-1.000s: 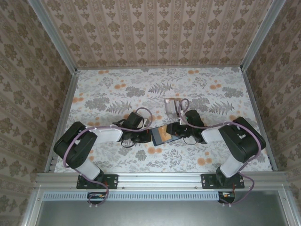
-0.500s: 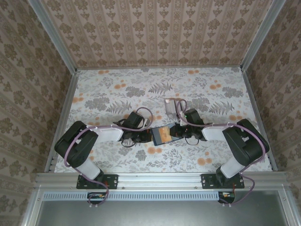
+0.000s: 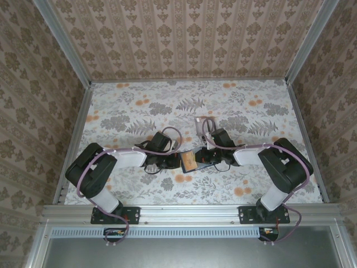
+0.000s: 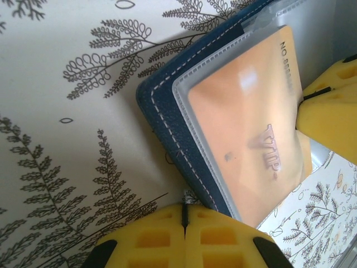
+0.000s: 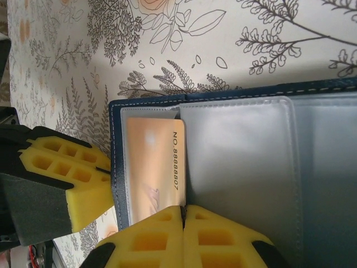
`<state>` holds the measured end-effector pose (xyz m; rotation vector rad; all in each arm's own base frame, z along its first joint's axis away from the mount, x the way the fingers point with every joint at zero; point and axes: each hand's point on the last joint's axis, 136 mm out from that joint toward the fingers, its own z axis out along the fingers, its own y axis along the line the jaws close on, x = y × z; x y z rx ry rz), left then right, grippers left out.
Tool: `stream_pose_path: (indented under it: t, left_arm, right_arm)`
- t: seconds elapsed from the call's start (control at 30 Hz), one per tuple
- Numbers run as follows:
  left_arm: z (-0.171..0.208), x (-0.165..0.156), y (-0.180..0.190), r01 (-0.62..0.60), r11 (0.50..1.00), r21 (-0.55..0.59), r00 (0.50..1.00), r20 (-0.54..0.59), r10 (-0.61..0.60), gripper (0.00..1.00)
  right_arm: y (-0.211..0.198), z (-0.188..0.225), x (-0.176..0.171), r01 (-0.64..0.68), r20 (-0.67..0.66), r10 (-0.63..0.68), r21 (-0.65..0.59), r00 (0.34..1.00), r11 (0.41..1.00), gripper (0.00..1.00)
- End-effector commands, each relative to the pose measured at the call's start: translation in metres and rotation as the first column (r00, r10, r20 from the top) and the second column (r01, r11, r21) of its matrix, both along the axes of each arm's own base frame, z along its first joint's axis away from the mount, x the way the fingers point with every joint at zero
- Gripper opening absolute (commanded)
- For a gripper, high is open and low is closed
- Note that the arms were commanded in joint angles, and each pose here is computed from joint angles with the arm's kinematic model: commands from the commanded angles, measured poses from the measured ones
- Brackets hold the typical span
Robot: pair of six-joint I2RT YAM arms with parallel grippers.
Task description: Put the credit cards into the card holder
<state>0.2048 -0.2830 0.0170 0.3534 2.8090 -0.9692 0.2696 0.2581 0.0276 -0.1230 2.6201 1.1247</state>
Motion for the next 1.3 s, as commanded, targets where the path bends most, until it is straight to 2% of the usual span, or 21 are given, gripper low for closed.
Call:
stream_pose_path:
  t: [0.0,0.13,0.3,0.5,0.8,1.0,1.2,1.27]
  left_arm:
    - [-0.025,-0.004,0.009,0.011,0.997,0.078,1.000,-0.014,-0.010,0.00]
    - [-0.024,-0.006,0.011,0.019,0.996,0.088,1.000,-0.015,-0.018,0.00]
    - [-0.024,-0.007,0.011,0.031,0.995,0.096,0.999,-0.015,-0.030,0.00]
    - [-0.020,-0.006,0.010,0.030,0.996,0.088,1.000,-0.009,-0.029,0.00]
    - [-0.018,-0.004,0.006,0.033,0.996,0.081,0.999,-0.005,-0.033,0.00]
    - [-0.016,-0.002,0.006,0.040,0.995,0.095,0.999,0.001,-0.040,0.00]
    - [-0.019,-0.002,0.014,0.024,0.992,0.121,1.000,-0.005,-0.024,0.00]
    - [-0.016,-0.001,0.015,0.014,0.992,0.126,1.000,-0.001,-0.014,0.00]
  right_arm:
    - [-0.001,-0.008,-0.009,-0.027,-0.033,0.025,-0.042,0.999,0.999,0.09]
    - [-0.009,-0.003,-0.008,-0.033,-0.001,0.034,-0.098,0.999,0.995,0.12]
    - [-0.020,0.002,-0.006,-0.034,0.037,0.040,-0.172,0.998,0.985,0.19]
    - [-0.014,0.001,-0.004,-0.056,0.024,0.061,-0.161,0.998,0.985,0.19]
    - [0.009,-0.001,-0.010,-0.099,-0.001,0.100,-0.096,0.995,0.990,0.01]
    - [0.013,0.000,-0.015,-0.107,0.004,0.108,-0.097,0.994,0.990,0.00]
    - [-0.009,0.026,-0.010,-0.061,0.102,0.083,-0.202,0.991,0.977,0.08]
    - [-0.016,0.037,-0.011,-0.056,0.132,0.089,-0.231,0.987,0.971,0.14]
